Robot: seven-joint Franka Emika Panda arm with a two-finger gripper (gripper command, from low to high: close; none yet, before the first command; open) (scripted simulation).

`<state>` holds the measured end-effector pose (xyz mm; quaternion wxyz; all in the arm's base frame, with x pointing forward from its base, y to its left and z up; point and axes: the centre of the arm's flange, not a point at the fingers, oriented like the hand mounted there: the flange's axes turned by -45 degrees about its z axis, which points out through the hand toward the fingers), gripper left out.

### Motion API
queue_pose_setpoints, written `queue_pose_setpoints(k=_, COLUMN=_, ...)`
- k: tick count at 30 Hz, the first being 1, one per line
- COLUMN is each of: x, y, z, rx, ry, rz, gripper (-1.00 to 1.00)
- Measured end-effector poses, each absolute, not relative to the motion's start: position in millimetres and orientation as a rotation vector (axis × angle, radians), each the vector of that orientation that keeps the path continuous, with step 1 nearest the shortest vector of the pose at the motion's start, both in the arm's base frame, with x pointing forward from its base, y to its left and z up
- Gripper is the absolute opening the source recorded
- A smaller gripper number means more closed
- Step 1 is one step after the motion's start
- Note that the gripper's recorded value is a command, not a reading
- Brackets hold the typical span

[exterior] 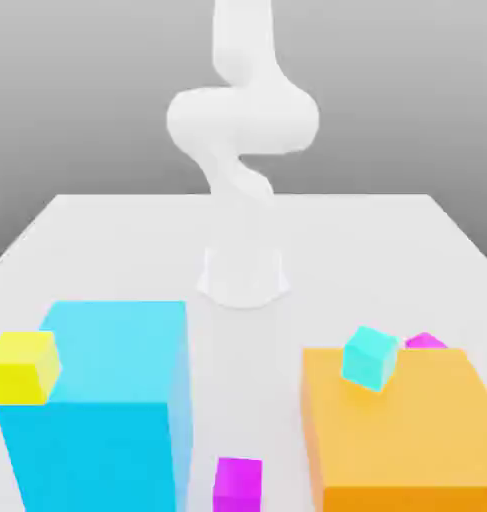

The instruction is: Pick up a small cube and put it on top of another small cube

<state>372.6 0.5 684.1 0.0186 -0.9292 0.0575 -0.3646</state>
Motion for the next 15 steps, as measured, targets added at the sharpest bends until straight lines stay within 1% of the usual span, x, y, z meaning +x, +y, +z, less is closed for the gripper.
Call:
queue_pose_setpoints(k=7, x=437, y=0, z=599, rx=-2.839, ry=0.625, rz=-0.882, gripper=0.00)
queue_pose_setpoints(k=15, x=485, y=-3, z=492, rx=-2.727, ry=1.114, rz=-0.613, gripper=0.00)
